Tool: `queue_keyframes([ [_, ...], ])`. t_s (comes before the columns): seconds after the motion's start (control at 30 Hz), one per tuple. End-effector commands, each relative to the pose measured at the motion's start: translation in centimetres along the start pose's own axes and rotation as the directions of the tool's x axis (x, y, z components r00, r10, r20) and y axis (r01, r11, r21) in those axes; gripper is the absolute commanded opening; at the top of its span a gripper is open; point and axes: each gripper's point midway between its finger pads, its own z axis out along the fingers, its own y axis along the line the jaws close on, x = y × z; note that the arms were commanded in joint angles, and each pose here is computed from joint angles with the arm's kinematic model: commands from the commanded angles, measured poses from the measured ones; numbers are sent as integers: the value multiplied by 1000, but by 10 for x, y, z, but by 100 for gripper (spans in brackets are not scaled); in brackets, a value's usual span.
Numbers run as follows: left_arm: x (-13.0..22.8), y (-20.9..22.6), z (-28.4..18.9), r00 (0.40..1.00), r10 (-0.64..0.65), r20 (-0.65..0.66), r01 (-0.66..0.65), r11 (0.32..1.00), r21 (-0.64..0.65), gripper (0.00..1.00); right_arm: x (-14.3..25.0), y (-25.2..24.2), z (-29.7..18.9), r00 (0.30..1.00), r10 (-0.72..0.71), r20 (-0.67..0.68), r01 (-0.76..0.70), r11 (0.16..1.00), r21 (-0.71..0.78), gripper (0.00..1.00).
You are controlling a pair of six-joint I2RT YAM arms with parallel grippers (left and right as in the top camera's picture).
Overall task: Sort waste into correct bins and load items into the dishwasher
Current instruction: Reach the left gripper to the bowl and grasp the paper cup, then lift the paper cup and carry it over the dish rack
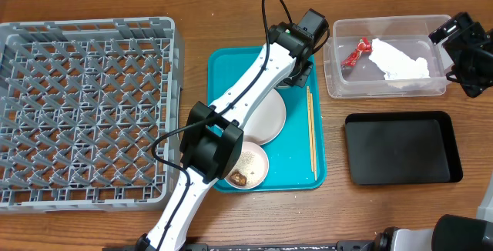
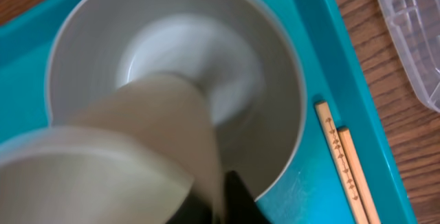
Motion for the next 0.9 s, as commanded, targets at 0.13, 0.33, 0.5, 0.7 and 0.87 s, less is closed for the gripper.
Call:
queue_keyframes([
  [0.13, -12, 9, -10, 999, -17, 37, 18, 1000, -8, 4, -5, 1, -2, 1000, 3, 19, -3, 1000, 0, 100],
  [0.33, -33, 10, -69, 987, -82, 141, 78, 996, 36, 4, -5, 1, -2, 1000, 3, 19, -3, 1000, 0, 100],
  [0.5, -46, 18, -142, 954, -173, 243, 149, 982, 116, 4, -5, 1, -2, 1000, 3, 19, -3, 1000, 0, 100],
  [0.7, -28, 92, -209, 877, -412, 246, 376, 909, 181, 4, -5, 1, -2, 1000, 3, 19, -3, 1000, 0, 100],
  [0.87, 10, 183, -231, 788, -601, 134, 558, 789, 255, 4, -5, 1, -2, 1000, 3, 19, -3, 1000, 0, 100],
])
